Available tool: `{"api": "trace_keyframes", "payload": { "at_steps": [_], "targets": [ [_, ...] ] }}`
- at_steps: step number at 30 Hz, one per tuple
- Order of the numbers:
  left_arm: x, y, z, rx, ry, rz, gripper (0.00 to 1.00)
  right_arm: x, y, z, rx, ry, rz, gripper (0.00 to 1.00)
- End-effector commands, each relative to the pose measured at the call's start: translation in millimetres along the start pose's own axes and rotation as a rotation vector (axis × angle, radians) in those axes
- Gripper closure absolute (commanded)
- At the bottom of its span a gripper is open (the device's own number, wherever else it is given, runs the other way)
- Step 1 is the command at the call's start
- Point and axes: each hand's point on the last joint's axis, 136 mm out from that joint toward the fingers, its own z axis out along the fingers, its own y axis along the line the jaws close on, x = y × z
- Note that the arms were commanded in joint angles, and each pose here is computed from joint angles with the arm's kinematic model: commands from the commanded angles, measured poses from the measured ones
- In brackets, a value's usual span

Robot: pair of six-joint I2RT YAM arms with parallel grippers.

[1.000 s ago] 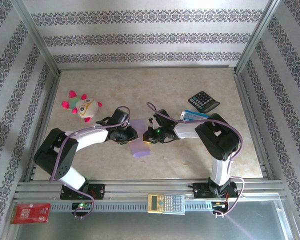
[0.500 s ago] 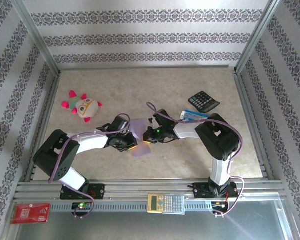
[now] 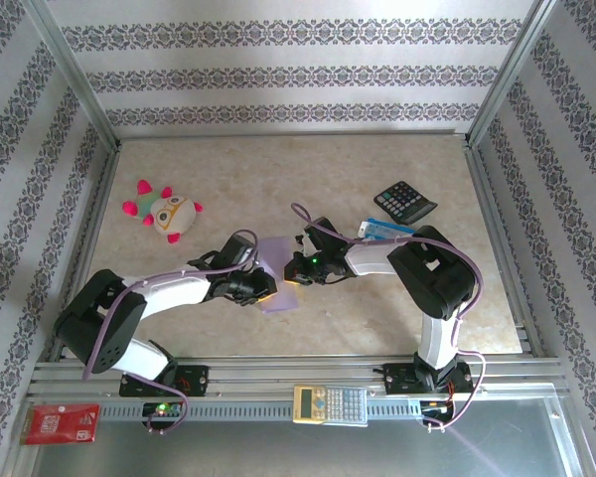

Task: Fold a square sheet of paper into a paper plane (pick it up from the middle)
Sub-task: First fold in half a square sheet of paper at the center of the table.

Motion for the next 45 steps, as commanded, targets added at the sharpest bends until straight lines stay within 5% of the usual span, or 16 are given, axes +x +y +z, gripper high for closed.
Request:
{"api": "trace_keyframes", "payload": {
  "at_steps": [1,7,16,29,38,45],
  "targets": [
    [14.4,22.3,7.3,-0.06,0.037,-0.034,0.79,39.1,-80.2,11.5,0.287,0.078,0.109,1.0],
    [20.2,39.1,4.3,-0.121,0.046,-0.019,0.79,39.3,-79.6,10.4,0.287,0.08,0.104,1.0],
    [8.6,-8.0,-15.1,0.07,-0.026,0.03,0.75,38.5,-78.2,10.4,0.284,0.078,0.1,1.0],
    [33.7,56.6,0.6,-0.126,0.065,-0.038,0.83,40.2,-81.8,10.9,0.292,0.08,0.101,1.0],
    [1.3,-1.4,-26.5,0.052,-0.037,0.05,0.79,40.4,-81.8,10.1,0.291,0.078,0.101,1.0],
    [-22.7,-8.0,-21.4,0.075,-0.043,0.053,0.84,40.1,-80.9,9.7,0.289,0.077,0.099,1.0]
  ]
}}
